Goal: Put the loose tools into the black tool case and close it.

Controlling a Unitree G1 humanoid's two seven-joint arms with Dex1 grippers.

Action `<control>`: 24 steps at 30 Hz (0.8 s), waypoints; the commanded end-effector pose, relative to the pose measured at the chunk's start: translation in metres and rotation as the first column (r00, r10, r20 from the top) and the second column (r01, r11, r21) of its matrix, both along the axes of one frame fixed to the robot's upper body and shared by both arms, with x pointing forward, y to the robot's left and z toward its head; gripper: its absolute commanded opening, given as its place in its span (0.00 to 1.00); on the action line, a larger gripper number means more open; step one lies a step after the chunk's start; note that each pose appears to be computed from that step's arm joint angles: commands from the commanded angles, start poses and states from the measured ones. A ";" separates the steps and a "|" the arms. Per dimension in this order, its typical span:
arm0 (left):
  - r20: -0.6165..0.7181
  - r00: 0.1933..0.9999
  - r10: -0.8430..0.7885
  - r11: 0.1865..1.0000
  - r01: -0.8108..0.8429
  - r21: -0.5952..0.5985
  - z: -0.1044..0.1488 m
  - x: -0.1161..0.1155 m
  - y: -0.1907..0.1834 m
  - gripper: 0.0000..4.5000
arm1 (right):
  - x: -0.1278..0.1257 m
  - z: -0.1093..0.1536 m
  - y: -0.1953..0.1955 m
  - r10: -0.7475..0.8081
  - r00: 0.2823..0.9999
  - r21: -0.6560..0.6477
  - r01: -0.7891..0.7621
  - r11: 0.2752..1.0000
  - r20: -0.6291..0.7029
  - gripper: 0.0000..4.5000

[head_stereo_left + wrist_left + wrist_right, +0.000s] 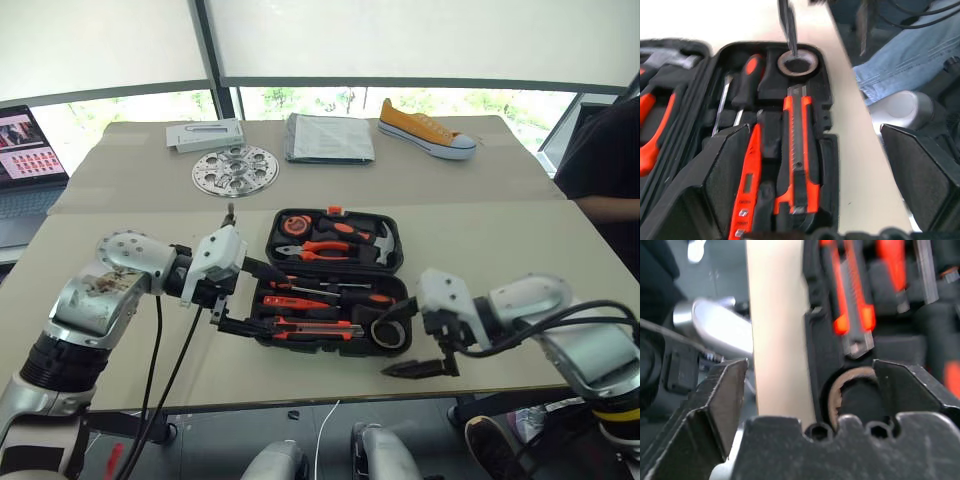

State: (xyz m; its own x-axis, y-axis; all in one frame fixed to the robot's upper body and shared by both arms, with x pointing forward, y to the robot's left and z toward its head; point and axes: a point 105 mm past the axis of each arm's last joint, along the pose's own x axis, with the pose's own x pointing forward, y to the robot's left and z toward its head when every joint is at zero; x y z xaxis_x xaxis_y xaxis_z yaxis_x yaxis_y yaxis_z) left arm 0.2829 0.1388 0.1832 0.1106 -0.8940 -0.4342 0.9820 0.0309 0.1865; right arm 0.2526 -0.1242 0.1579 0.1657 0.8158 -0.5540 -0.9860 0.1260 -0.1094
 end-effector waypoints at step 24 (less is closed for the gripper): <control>0.001 0.959 0.284 0.959 -0.284 0.008 -0.069 0.032 0.025 0.01 | 0.068 -0.040 -0.040 -0.205 0.933 0.024 0.207 0.978 0.297 0.01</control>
